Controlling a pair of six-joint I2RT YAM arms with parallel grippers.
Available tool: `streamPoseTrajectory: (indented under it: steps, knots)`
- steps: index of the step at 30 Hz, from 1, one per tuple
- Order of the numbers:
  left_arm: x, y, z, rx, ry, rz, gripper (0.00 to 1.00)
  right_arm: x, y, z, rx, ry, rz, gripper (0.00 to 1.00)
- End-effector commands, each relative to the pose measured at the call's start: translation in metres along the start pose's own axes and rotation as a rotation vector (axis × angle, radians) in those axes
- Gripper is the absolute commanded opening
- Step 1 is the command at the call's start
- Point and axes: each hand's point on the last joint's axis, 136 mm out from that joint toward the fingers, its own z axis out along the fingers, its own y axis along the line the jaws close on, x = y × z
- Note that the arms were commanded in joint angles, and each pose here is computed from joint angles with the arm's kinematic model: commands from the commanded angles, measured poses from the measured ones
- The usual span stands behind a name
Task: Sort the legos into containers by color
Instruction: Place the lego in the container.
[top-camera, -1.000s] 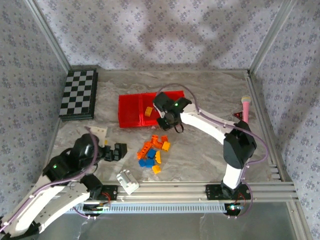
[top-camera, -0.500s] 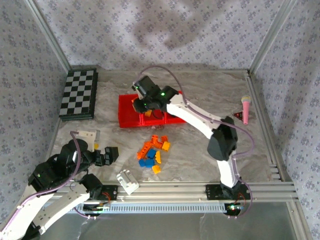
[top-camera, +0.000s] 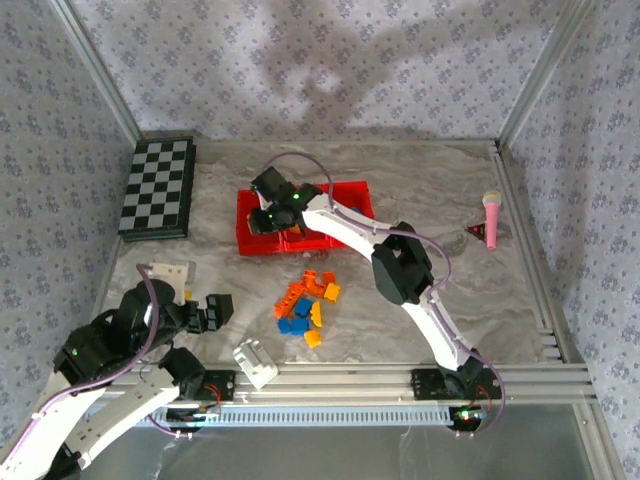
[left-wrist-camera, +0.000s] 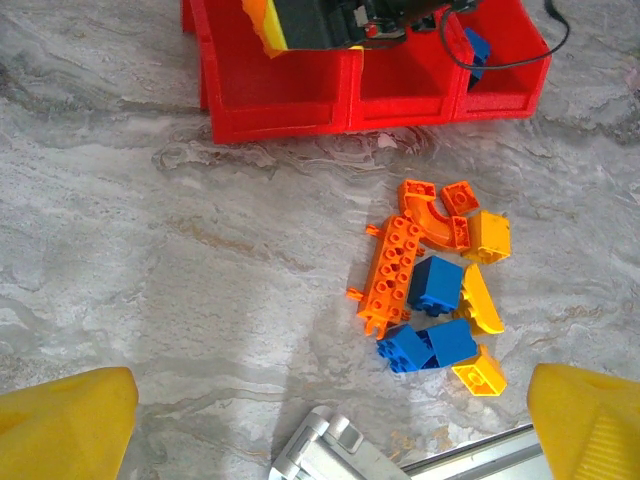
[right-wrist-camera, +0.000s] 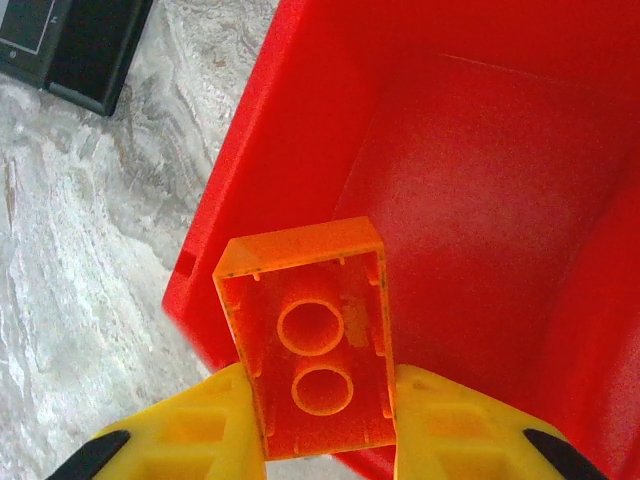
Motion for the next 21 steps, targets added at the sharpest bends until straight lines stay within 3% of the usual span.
streamPoseTrajectory:
  steps: [1, 4, 11, 21]
  knots:
    - [-0.003, 0.001, -0.006, 0.003, -0.017, -0.003, 1.0, -0.007, 0.005, 0.011, -0.047, -0.019, 0.05, 0.31]
    - [-0.003, 0.0, -0.005, 0.007, -0.019, -0.004, 1.0, -0.001, 0.0, 0.019, -0.043, 0.002, 0.068, 0.4]
    - [-0.003, -0.003, -0.002, 0.019, -0.014, -0.002, 1.0, -0.008, -0.009, 0.019, -0.03, -0.017, 0.089, 0.51]
    - [-0.003, -0.005, 0.001, 0.015, -0.003, 0.0, 1.0, -0.035, 0.026, -0.029, -0.043, -0.087, 0.011, 0.56]
